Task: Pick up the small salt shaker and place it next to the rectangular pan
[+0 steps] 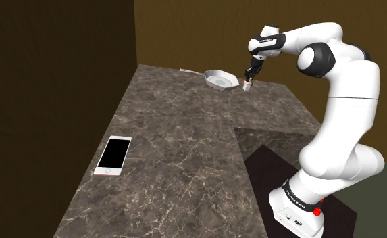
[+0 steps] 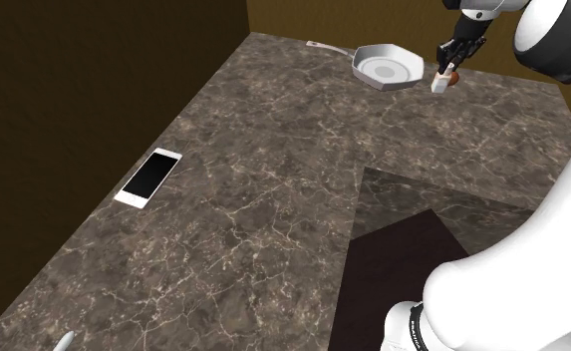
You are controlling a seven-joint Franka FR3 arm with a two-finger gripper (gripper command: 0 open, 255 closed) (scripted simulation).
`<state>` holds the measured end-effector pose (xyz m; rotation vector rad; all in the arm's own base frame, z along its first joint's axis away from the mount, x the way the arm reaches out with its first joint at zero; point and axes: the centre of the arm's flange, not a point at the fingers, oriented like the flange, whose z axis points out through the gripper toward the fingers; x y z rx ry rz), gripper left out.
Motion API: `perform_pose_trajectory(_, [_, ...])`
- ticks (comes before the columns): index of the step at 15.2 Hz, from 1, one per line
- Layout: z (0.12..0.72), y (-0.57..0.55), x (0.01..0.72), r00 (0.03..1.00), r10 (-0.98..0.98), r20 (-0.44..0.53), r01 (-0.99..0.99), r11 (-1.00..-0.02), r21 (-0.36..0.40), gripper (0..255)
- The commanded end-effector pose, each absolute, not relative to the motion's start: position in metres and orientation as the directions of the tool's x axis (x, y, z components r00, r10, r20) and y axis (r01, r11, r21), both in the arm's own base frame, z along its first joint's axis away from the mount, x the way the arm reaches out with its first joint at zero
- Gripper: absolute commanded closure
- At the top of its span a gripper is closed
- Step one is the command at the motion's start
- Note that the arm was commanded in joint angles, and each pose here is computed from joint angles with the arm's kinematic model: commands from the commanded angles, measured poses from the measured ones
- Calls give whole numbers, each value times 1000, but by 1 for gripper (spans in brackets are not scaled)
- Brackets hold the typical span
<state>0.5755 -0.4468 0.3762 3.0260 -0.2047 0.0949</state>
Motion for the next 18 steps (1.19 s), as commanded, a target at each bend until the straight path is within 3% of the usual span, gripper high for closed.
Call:
perform_pose_trajectory(1, [376, -447, 576, 989, -131, 70, -137, -985, 103, 0])
perform_pose_trajectory(6, [376, -447, 576, 989, -131, 70, -137, -985, 103, 0])
perform_pose_trajectory(10, [426, -441, 573, 989, -131, 70, -137, -985, 103, 0])
perform_pose_trajectory(18, [426, -441, 573, 989, -131, 70, -137, -985, 103, 0])
